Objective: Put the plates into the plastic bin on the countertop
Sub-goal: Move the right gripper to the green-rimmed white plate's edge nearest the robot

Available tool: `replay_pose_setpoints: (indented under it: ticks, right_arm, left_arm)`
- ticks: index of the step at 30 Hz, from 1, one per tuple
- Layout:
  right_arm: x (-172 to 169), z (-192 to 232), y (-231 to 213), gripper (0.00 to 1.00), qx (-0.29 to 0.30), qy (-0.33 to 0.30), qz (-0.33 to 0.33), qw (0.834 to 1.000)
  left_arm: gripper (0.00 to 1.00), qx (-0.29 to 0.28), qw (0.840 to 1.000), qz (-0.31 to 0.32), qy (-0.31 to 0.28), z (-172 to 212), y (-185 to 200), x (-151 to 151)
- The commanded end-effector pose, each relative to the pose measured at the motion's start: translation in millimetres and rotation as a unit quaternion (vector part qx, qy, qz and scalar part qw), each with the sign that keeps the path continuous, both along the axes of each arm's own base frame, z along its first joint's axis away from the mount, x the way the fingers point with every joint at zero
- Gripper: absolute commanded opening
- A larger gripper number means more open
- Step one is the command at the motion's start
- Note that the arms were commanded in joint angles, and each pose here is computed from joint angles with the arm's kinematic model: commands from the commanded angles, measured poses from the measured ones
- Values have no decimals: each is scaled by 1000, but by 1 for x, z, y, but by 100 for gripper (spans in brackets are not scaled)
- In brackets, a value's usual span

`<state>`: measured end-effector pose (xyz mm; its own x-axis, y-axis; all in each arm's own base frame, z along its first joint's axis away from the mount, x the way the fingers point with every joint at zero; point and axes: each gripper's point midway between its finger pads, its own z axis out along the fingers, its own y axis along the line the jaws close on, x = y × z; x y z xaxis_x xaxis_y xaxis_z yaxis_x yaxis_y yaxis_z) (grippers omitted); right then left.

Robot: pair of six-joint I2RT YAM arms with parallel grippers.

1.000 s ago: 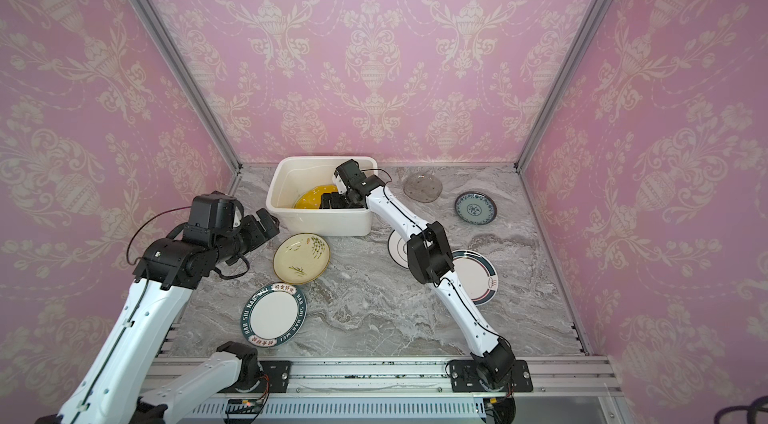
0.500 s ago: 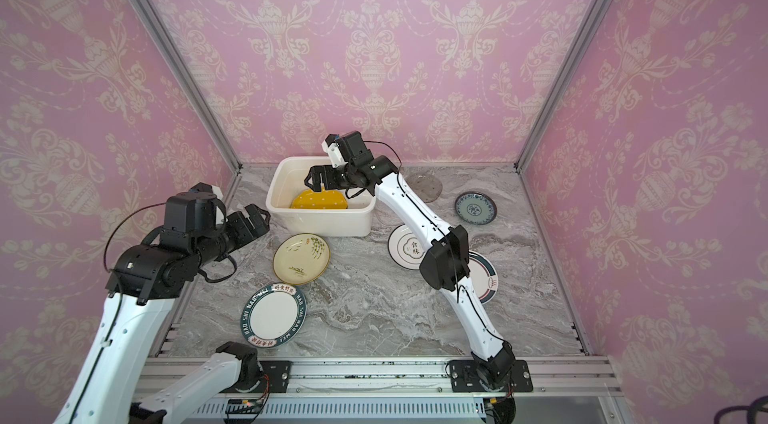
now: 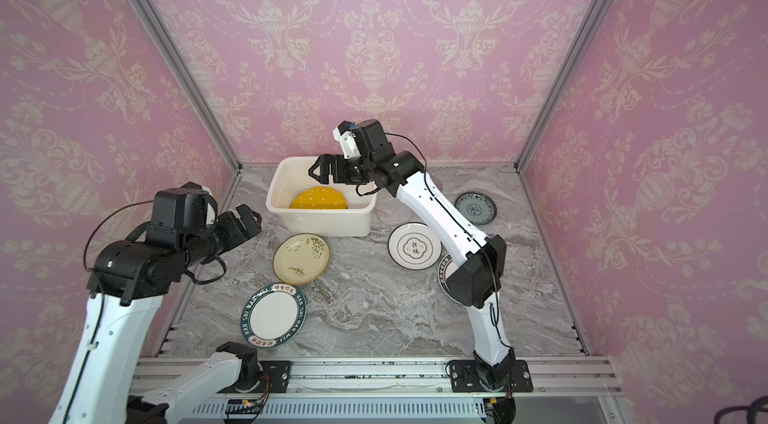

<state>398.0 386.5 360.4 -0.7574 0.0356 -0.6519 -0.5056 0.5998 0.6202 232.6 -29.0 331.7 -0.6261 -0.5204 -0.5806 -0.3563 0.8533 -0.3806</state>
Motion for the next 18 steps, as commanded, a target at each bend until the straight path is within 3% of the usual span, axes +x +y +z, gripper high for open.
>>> replay_pose_setpoints:
  ticks: [1, 6, 11, 15, 18]
  right_arm:
    - [-26, 23, -12, 97, 42, 15, -16, 999]
    - [-59, -2, -44, 95, 21, 44, -36, 998]
    - [-91, -41, -71, 95, -12, 81, -44, 996]
    - [-114, -68, -80, 95, -25, 120, -28, 992]
    - [-127, -87, -81, 93, -20, 152, -20, 988]
  left_arm:
    - [99, -23, 997, 1, 78, -24, -6, -18]
    - [99, -85, 983, -36, 161, -59, -33, -31]
    - [99, -133, 972, -56, 185, -73, -49, -44]
    - [99, -128, 971, -61, 190, -74, -47, -57]
    - [99, -83, 975, -39, 202, -80, -28, -70]
